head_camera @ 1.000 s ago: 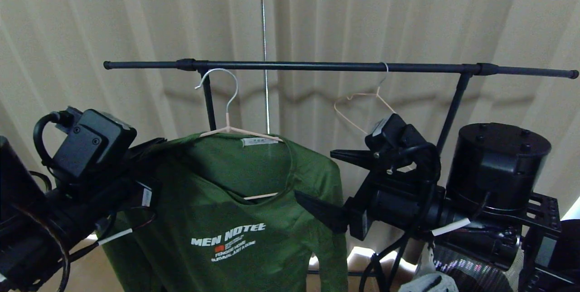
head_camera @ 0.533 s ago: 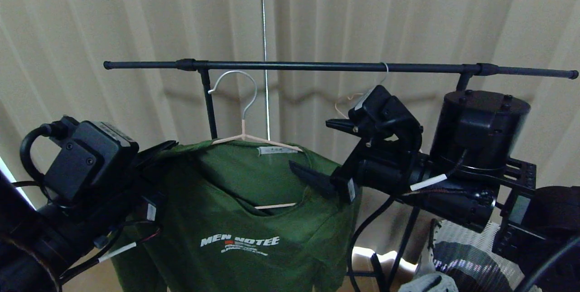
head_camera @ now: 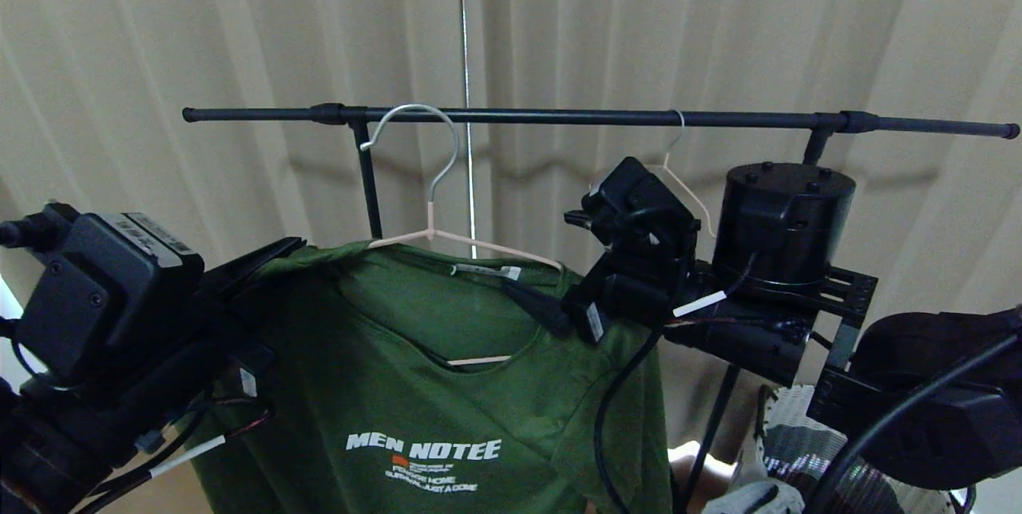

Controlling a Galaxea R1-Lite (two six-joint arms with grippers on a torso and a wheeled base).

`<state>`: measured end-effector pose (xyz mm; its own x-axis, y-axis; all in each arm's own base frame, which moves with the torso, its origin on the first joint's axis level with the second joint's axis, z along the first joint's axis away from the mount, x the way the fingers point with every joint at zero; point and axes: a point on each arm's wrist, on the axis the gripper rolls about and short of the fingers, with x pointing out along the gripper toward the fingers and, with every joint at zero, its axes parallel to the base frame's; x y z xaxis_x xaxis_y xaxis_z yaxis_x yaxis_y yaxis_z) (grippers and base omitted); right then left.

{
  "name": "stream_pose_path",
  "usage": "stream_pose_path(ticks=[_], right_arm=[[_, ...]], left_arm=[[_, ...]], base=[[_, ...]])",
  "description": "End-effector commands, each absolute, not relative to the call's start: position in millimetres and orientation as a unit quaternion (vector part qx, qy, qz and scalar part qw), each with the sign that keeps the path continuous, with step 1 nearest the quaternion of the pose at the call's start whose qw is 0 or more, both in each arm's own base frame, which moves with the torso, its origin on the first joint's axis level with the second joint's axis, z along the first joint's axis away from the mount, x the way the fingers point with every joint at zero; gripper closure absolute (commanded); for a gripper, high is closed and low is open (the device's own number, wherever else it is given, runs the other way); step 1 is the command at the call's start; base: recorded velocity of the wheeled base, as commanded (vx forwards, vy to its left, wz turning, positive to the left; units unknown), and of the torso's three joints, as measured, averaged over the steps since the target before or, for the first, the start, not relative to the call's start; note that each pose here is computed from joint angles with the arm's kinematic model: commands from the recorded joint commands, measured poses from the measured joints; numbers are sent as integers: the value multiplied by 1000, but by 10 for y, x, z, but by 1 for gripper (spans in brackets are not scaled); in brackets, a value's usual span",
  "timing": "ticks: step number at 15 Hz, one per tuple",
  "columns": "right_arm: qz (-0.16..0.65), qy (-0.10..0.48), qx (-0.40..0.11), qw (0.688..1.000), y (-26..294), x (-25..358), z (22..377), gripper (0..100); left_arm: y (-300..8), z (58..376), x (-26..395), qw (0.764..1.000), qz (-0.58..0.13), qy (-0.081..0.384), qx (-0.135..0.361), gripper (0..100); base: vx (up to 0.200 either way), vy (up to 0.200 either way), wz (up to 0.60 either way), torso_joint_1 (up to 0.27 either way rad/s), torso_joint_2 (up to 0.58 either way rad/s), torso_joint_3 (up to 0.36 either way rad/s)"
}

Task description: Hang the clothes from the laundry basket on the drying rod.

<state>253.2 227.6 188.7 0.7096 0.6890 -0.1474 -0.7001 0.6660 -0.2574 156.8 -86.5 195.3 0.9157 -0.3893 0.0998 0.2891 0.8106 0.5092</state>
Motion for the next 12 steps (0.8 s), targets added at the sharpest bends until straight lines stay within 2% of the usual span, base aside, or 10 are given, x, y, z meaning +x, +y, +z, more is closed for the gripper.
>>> stream_pose_path(ticks=[1, 12], right_arm=[[381, 21, -150, 912, 2298, 2553, 1864, 100], [381, 17, -148, 913, 2288, 2541, 1880, 100]], left_arm=[[-864, 1966, 1518, 945, -184, -107, 247, 100], [-866, 1927, 1511, 944, -188, -100, 250, 100]], base=[[0, 0, 0, 0, 0, 0], [0, 0, 0, 0, 0, 0]])
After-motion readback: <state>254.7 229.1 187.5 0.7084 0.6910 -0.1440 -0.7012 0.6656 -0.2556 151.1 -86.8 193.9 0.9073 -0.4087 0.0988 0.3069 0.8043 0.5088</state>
